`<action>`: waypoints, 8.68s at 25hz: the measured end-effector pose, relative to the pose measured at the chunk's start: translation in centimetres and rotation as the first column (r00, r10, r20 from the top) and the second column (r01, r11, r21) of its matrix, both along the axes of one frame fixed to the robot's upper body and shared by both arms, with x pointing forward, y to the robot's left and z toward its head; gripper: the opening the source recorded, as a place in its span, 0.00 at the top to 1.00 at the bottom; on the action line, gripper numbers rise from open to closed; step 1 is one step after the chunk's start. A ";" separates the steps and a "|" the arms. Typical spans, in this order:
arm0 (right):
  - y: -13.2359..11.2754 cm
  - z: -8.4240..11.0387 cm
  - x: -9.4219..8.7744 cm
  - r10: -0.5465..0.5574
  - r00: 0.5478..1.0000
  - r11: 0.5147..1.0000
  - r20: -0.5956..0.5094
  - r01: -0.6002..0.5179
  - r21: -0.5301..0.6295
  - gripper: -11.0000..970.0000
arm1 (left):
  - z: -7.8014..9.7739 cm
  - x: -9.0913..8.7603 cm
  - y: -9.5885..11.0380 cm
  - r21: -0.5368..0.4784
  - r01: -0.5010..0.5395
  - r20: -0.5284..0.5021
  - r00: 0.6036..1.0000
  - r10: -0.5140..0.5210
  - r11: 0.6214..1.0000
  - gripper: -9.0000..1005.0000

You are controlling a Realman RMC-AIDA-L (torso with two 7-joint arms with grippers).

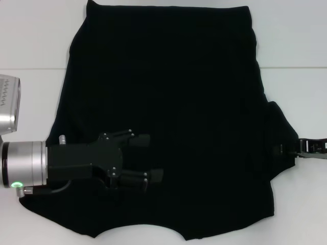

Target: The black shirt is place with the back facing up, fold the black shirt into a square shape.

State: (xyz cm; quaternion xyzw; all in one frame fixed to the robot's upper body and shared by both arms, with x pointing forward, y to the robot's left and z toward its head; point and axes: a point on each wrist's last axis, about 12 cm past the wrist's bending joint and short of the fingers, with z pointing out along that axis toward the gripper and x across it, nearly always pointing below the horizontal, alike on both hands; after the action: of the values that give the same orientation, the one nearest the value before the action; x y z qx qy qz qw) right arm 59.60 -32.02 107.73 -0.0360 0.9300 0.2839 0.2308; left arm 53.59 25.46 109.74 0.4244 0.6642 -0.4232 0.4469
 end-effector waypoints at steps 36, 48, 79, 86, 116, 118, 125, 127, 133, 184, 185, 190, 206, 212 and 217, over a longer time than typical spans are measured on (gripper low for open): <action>-2.4 0.3 -0.8 -0.070 0.994 0.996 0.089 0.064 0.068 0.98 | 0.3 0.3 -0.3 -0.011 0.002 -0.008 1.000 -0.002 1.000 0.05; -2.9 0.6 -0.8 -0.079 0.989 0.995 0.128 0.069 0.076 0.98 | 0.3 0.2 -0.4 -0.017 0.008 -0.010 1.000 -0.008 1.000 0.05; -1.3 1.1 0.0 -0.071 0.978 0.989 0.198 0.043 0.143 0.98 | 0.4 0.3 -0.5 -0.017 0.012 -0.014 1.000 -0.013 1.000 0.05; 3.3 1.8 1.5 0.043 0.980 0.986 0.194 -0.074 0.152 0.98 | 0.6 0.5 -0.5 -0.017 0.015 -0.018 1.000 -0.016 1.000 0.05; 7.2 3.5 3.8 0.098 0.980 0.986 0.175 -0.119 0.119 0.73 | 0.6 0.9 -0.5 -0.001 0.001 -0.022 1.000 -0.001 1.000 0.05; 6.2 3.6 3.8 0.069 0.982 0.988 0.174 -0.091 0.126 0.63 | 0.6 0.9 -0.5 -0.002 0.001 -0.022 1.000 -0.001 1.000 0.05; 2.2 2.9 3.0 -0.043 0.994 0.993 0.104 0.031 0.112 0.34 | 0.6 0.9 -0.6 -0.004 0.002 -0.023 1.000 -0.002 1.000 0.05; 1.5 2.5 2.7 -0.072 0.993 0.992 0.090 0.062 0.109 0.26 | 0.6 0.9 -0.6 -0.004 0.002 -0.023 1.000 -0.002 1.000 0.05; 1.0 1.0 2.0 -0.112 0.992 0.989 0.049 0.107 0.104 0.27 | 0.6 0.9 -0.6 -0.005 0.003 -0.024 1.000 -0.003 1.000 0.05; 10.1 2.1 5.2 -0.063 0.965 0.985 0.255 0.019 0.171 0.80 | 1.0 1.6 -0.2 0.014 -0.023 0.000 1.000 0.023 1.000 0.05; 10.1 2.3 5.3 -0.073 0.962 0.982 0.263 0.024 0.186 0.75 | 0.9 1.6 -0.2 0.017 -0.031 -0.001 1.000 0.031 0.999 0.05; 9.2 2.9 5.0 -0.101 0.941 0.962 0.324 0.009 0.273 0.54 | 0.8 1.7 0.4 0.007 -0.077 -0.009 0.997 0.077 0.997 0.06; 9.0 1.9 2.1 0.046 0.900 0.945 0.433 -0.180 0.274 0.10 | 0.2 -2.0 7.8 -0.009 -0.348 -0.148 0.928 0.343 0.937 0.05; 9.7 1.7 2.1 0.050 0.902 0.944 0.428 -0.183 0.276 0.11 | -0.8 -4.1 11.1 0.066 -0.476 -0.237 0.847 0.477 0.877 0.06; 9.7 1.7 2.2 0.047 0.903 0.943 0.428 -0.182 0.280 0.11 | -1.6 -5.1 12.8 0.169 -0.530 -0.335 0.762 0.555 0.831 0.05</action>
State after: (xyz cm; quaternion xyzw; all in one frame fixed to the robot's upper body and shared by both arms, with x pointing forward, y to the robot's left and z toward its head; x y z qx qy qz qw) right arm 61.77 -22.28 109.47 -0.1135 0.7988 0.4268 0.4086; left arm 48.44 38.27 108.11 0.1408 0.8434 -0.3263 0.4029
